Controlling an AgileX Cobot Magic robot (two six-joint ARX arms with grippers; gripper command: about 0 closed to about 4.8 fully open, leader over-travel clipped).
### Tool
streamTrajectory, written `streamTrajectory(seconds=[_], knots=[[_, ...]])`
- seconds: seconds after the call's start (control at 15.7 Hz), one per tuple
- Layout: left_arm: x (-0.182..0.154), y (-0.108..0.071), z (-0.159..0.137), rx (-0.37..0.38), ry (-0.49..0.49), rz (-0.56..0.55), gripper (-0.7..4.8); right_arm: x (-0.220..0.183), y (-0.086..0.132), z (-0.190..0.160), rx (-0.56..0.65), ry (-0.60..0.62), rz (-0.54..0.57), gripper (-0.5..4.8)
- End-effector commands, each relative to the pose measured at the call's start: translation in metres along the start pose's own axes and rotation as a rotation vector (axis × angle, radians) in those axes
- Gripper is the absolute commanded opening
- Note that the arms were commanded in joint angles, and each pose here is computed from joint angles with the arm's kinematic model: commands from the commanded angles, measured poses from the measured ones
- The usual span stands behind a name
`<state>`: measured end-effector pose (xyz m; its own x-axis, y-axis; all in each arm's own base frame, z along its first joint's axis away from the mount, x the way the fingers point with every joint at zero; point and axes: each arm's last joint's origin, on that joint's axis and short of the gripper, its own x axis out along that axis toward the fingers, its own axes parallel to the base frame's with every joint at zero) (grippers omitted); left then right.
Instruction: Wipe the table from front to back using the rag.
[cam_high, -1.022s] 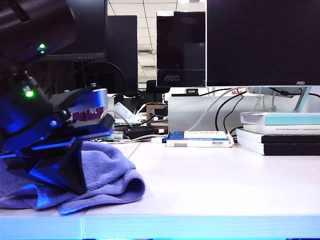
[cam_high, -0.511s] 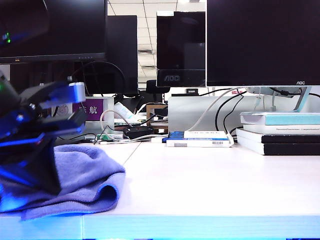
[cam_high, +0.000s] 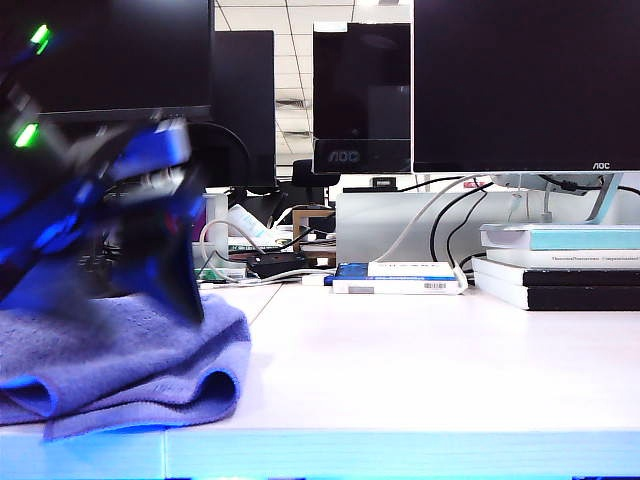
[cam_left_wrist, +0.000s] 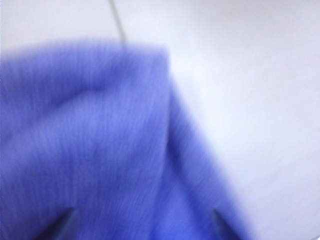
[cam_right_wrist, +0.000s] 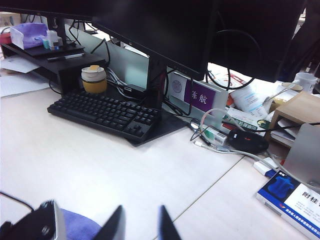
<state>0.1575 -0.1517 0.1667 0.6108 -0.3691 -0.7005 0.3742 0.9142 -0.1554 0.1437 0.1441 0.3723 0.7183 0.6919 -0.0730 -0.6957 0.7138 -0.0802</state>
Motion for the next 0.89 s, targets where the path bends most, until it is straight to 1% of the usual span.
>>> streamTrajectory(seconds=[0.06, 0.13, 0.19, 0.26, 0.32, 0.45, 0.51, 0.57, 0.64, 0.7, 0.83, 0.89], knots=[[-0.015, -0.010, 0.032, 0.037, -0.065, -0.015, 3.66, 0.000, 0.000, 0.002, 0.001, -0.012, 0.003, 0.86], [-0.020, -0.013, 0.042, 0.057, -0.083, -0.011, 3.10, 0.000, 0.000, 0.002, 0.001, -0.010, 0.003, 0.41], [-0.027, -0.016, 0.053, 0.080, -0.098, 0.007, 0.78, 0.001, 0.000, 0.001, 0.001, -0.007, 0.002, 0.05], [-0.035, -0.018, 0.065, 0.099, -0.125, 0.030, -0.06, 0.002, 0.000, 0.001, 0.001, -0.007, 0.002, -0.02], [-0.044, -0.021, 0.076, 0.120, -0.169, 0.024, -0.05, 0.001, 0.000, 0.002, 0.002, -0.012, -0.002, -0.02], [-0.067, -0.022, 0.089, 0.104, -0.274, 0.004, -0.05, -0.003, -0.001, 0.004, 0.029, -0.029, -0.007, -0.02], [-0.083, -0.020, 0.094, 0.090, -0.337, 0.005, -0.05, -0.008, -0.001, 0.006, 0.034, -0.038, -0.009, -0.02], [-0.099, -0.017, 0.095, 0.094, -0.392, 0.002, -0.05, -0.014, -0.002, 0.008, 0.035, -0.048, -0.024, -0.02], [-0.129, -0.010, 0.093, 0.102, -0.478, 0.005, -0.05, -0.023, -0.003, 0.009, 0.035, -0.049, -0.049, -0.02], [-0.153, -0.003, 0.088, 0.117, -0.532, 0.001, -0.05, -0.031, -0.003, 0.007, 0.035, -0.044, -0.061, -0.02], [-0.188, 0.011, 0.071, 0.139, -0.589, 0.006, -0.05, -0.042, -0.004, -0.005, 0.038, -0.056, -0.101, -0.02], [-0.206, 0.021, 0.057, 0.152, -0.597, 0.013, -0.05, -0.048, -0.003, -0.016, 0.040, -0.070, -0.114, -0.02]])
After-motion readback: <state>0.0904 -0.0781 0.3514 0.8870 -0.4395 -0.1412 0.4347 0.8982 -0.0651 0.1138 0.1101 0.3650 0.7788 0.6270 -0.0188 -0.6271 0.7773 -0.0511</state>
